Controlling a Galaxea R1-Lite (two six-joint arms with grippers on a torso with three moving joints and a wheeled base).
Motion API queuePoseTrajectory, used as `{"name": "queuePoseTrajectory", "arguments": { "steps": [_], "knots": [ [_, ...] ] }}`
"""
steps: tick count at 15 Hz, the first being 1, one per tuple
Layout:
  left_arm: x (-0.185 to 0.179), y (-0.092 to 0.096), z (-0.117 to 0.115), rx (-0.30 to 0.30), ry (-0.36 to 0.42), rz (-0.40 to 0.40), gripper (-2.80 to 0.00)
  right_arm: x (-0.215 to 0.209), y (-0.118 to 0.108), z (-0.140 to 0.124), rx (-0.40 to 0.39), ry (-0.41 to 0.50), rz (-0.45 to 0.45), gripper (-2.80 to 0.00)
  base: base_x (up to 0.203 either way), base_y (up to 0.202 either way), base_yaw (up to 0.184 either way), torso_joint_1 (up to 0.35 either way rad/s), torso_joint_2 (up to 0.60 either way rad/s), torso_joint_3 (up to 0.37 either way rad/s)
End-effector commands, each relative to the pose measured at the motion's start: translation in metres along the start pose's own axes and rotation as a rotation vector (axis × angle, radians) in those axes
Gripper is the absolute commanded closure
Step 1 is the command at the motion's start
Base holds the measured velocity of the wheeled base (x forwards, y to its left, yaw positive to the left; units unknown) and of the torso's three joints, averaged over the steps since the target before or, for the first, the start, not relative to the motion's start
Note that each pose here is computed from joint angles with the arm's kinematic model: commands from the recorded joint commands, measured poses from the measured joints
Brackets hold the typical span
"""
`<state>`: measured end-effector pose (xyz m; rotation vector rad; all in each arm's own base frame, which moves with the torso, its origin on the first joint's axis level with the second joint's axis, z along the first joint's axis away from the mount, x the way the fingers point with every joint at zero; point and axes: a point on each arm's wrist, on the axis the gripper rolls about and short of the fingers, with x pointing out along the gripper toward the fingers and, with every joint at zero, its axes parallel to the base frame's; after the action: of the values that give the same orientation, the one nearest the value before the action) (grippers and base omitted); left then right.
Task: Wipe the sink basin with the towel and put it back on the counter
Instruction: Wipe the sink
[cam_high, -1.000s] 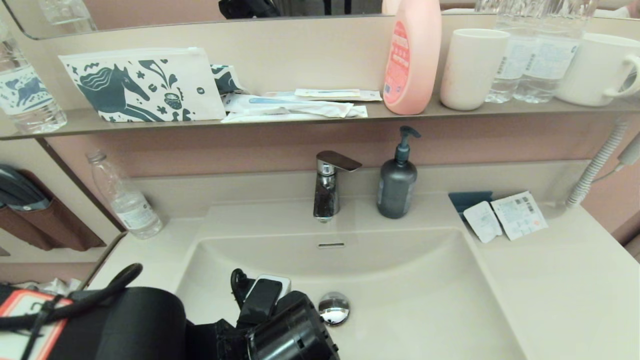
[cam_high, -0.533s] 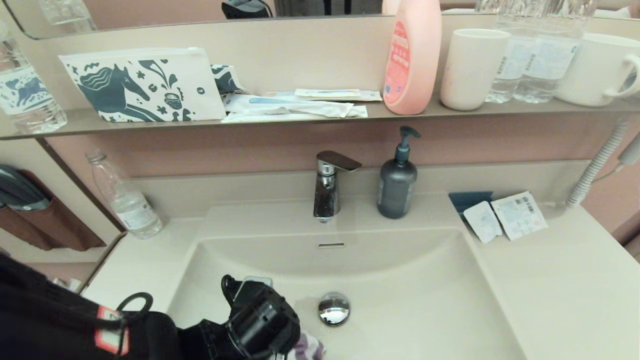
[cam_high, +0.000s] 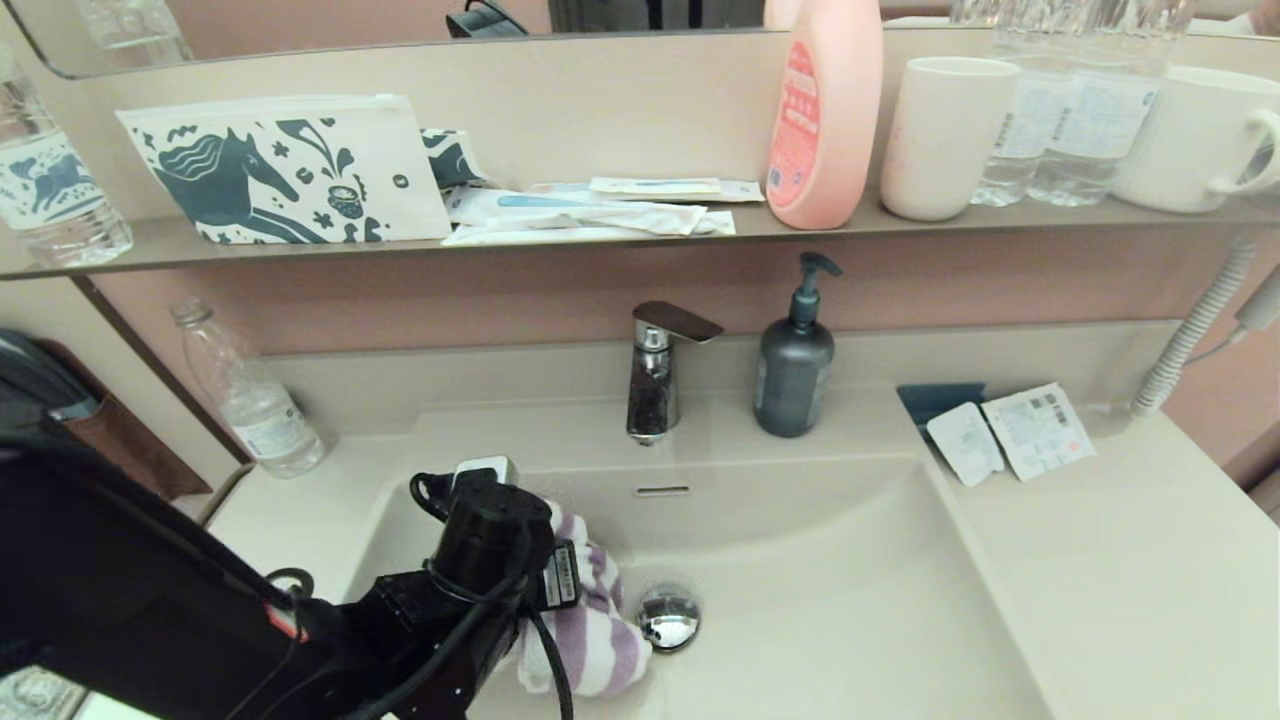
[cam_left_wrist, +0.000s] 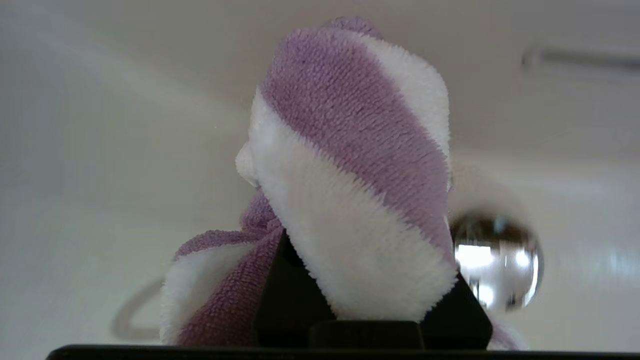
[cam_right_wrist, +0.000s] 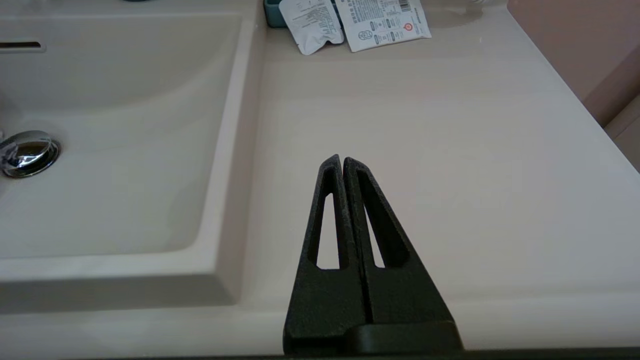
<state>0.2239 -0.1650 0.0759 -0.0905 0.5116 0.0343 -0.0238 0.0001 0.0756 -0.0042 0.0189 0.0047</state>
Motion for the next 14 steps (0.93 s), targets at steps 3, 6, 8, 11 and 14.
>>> {"name": "queuePoseTrajectory", "arguments": {
  "steps": [3, 6, 8, 11, 14],
  "knots": [
    [0.018, -0.006, -0.012, -0.061, -0.122, 0.002, 0.00, 0.000, 0.000, 0.000, 0.000, 0.001, 0.001, 0.00, 0.000, 0.000, 0.000, 0.000, 0.00, 0.000],
    [0.036, -0.018, -0.036, -0.031, -0.165, 0.034, 0.00, 0.000, 0.000, 0.000, 0.000, 0.001, 0.000, 0.00, 0.000, 0.000, 0.000, 0.000, 0.00, 0.000],
    [0.039, -0.037, -0.040, -0.025, -0.227, 0.007, 0.00, 0.000, 0.000, 0.000, 0.000, 0.001, 0.000, 0.00, 0.000, 0.000, 0.000, 0.000, 0.00, 0.000],
    [0.028, -0.060, -0.040, -0.019, -0.255, -0.047, 0.00, 0.000, 0.000, 0.000, 0.000, 0.001, 0.000, 0.00, 0.000, 0.000, 0.000, 0.000, 0.00, 0.000],
    [0.016, -0.081, -0.045, 0.000, -0.258, -0.081, 0.00, 0.000, 0.000, 0.000, 0.000, 0.001, 0.001, 0.00, 0.000, 0.000, 0.000, 0.000, 0.00, 0.000]
  ]
}}
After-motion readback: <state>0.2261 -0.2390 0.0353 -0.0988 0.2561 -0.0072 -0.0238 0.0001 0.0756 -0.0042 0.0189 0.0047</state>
